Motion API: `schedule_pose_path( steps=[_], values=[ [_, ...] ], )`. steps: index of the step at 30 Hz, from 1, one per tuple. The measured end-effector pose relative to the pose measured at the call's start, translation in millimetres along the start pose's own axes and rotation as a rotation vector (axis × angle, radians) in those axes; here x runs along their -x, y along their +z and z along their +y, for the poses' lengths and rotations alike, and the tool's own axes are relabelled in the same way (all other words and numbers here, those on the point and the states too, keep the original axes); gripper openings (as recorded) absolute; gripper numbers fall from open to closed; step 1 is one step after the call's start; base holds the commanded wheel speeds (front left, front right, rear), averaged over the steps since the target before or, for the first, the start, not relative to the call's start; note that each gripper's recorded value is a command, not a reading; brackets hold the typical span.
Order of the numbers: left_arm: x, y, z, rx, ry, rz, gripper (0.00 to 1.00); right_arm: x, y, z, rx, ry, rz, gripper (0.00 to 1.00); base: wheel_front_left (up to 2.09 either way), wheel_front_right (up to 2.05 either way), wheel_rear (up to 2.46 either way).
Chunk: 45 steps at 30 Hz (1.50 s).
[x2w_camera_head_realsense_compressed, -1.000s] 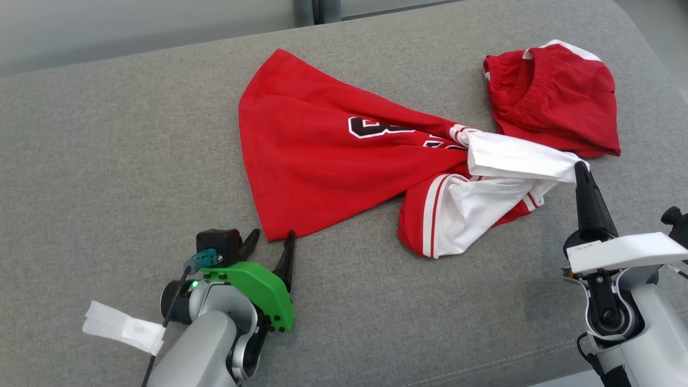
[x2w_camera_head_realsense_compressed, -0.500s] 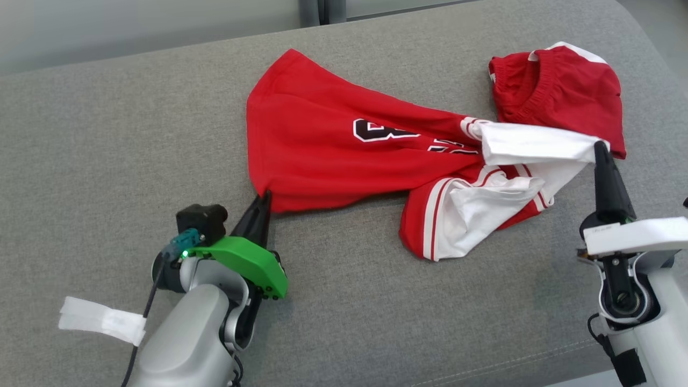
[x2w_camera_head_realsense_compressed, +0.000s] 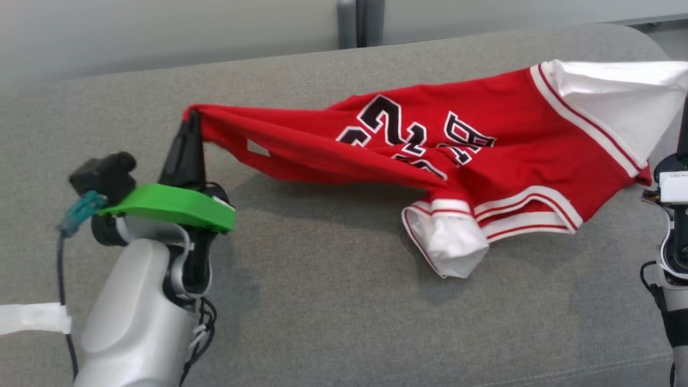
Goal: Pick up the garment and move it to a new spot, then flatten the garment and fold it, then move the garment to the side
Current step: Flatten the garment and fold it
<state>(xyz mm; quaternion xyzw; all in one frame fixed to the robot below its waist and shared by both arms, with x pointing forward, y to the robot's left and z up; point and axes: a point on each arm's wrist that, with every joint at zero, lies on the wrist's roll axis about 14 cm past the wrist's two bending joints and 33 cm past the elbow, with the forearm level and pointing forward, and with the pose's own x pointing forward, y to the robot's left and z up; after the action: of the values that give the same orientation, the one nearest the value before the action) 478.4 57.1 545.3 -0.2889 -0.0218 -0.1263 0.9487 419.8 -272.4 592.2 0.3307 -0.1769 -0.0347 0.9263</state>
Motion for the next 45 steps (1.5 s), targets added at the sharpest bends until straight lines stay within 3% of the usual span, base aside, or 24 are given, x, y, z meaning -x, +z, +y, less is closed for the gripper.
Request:
schedule_pose_path(
  steps=[5,15,20,24,29,31,33,34,35,36,40,45],
  values=[
    [11,57,9,0.011,0.025,-0.165,0.00,-5,6,17,-0.007,0.053,-0.018,0.00,0.00,0.00,0.00],
    [51,75,20,-0.010,0.057,-0.226,0.00,-13,-11,49,-0.013,0.151,0.039,0.00,0.00,0.00,0.00],
    [61,72,31,-0.005,0.091,-0.210,0.00,-33,-36,94,0.007,0.273,0.127,0.00,0.00,0.00,0.00],
    [53,92,35,0.007,0.100,-0.254,0.00,-74,4,158,0.008,0.411,-0.007,0.00,0.00,0.00,0.00],
    [29,163,-1,-0.017,-0.010,-0.429,0.00,-92,89,245,-0.063,0.603,-0.271,0.00,0.00,0.00,0.00],
    [26,169,-7,-0.015,-0.024,-0.444,0.00,-89,102,260,-0.107,0.640,-0.311,0.00,0.00,0.00,0.00],
    [25,154,-1,-0.014,-0.008,-0.402,0.00,-86,89,263,-0.136,0.650,-0.271,0.00,0.00,0.00,0.00],
    [26,137,5,-0.010,0.012,-0.356,0.09,-84,74,262,-0.142,0.645,-0.225,0.00,0.00,0.00,0.00],
    [28,113,13,-0.002,0.038,-0.280,0.47,-80,56,257,-0.145,0.632,-0.165,0.00,0.00,0.00,0.00],
    [34,83,24,0.006,0.072,-0.192,1.00,-76,34,247,-0.162,0.604,-0.096,0.00,0.00,0.00,0.00],
    [84,-24,62,0.037,0.209,0.119,1.00,-45,-50,188,-0.286,0.412,0.165,0.00,0.00,0.00,0.00],
    [105,-56,73,0.063,0.258,0.205,1.00,-16,-79,157,-0.331,0.323,0.273,0.00,0.00,0.00,0.00]
  ],
)
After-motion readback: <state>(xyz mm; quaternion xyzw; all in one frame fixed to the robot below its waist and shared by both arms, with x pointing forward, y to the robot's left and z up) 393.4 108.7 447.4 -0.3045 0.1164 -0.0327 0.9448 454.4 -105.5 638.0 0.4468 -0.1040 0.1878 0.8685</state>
